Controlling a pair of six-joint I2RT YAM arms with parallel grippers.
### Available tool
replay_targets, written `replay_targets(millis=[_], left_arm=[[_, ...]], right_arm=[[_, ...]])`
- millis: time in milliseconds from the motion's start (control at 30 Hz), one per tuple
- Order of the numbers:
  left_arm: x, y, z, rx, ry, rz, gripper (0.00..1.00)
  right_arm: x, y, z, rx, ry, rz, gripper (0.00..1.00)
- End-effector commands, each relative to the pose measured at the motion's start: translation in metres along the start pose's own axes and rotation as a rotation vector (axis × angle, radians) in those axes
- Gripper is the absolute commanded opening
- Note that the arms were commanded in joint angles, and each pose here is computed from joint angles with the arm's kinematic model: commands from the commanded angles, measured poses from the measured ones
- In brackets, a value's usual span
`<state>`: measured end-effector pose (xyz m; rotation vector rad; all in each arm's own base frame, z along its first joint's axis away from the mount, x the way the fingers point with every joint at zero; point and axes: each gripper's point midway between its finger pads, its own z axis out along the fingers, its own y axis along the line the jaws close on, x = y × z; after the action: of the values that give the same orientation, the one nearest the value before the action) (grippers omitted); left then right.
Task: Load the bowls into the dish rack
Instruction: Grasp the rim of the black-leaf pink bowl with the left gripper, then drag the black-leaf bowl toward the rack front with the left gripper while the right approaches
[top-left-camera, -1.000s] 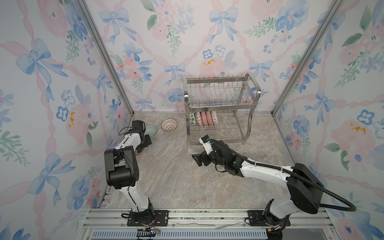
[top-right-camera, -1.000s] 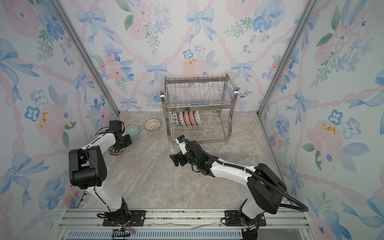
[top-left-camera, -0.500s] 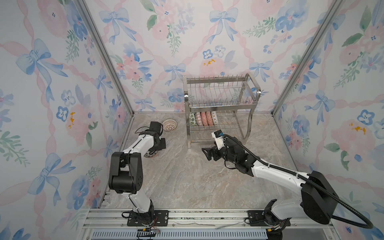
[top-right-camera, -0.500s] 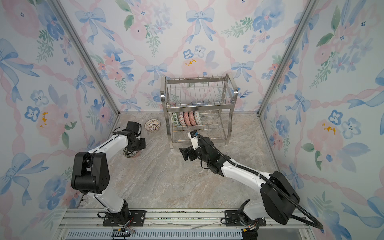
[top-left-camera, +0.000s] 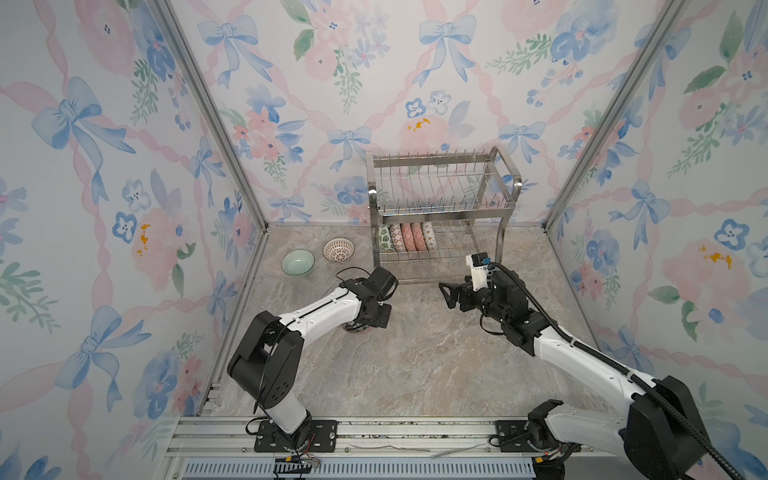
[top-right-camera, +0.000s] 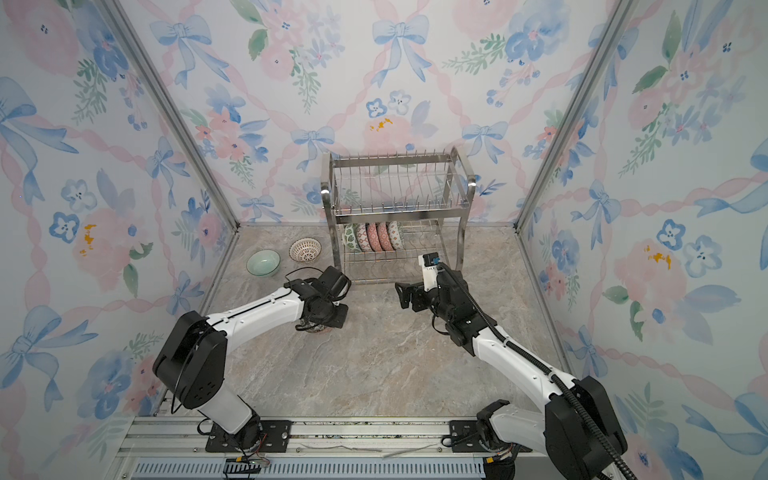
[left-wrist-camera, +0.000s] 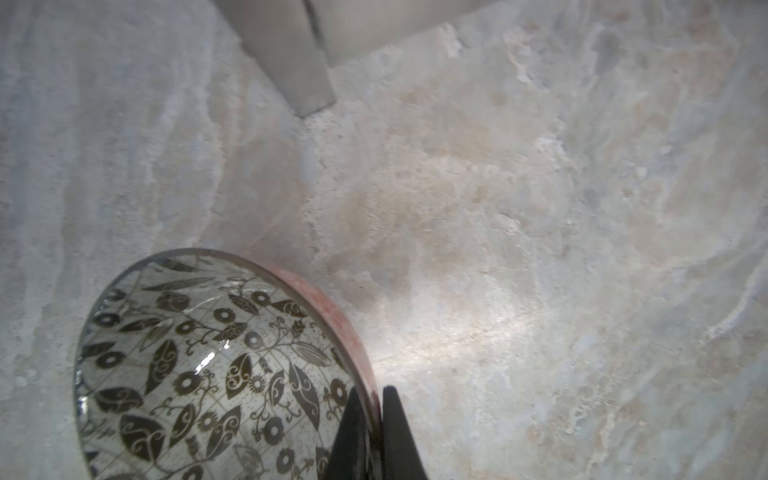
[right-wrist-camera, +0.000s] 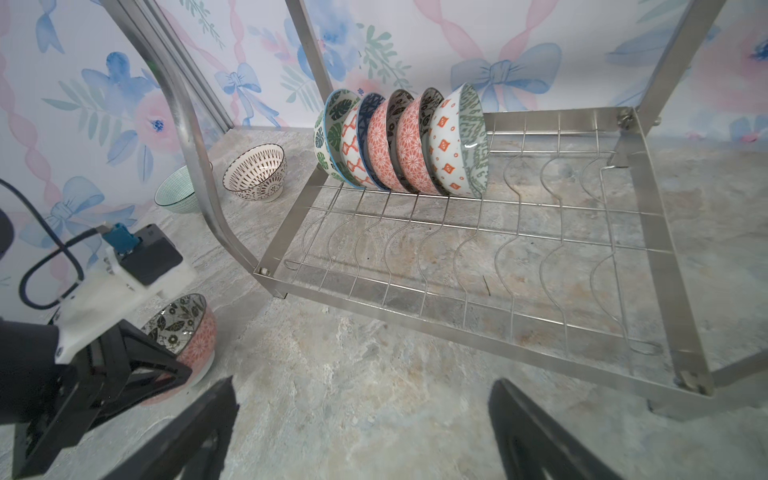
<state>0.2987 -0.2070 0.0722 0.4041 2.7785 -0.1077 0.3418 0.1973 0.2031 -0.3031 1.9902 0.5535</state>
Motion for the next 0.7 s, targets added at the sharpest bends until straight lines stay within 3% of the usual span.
replay_targets(millis=[0,433,667], left_arm=[[-0.013,-0.015,0.002,-0.003,-0.015,-0.008,0.0],[-0.025,-0.079,0.027,0.062,0.021,0.079,0.0],[-0.026,-0.094,0.029,0.077,0.018,0.099,0.11]], right_arm=[[0.004,0.002,-0.007,-0.023,0.016,0.024,0.97],[0.01,-0.003,-0.023,0.013,0.029,0.025,0.97],[0.007,-0.012,-0.031,0.029,0.019,0.045,0.97]])
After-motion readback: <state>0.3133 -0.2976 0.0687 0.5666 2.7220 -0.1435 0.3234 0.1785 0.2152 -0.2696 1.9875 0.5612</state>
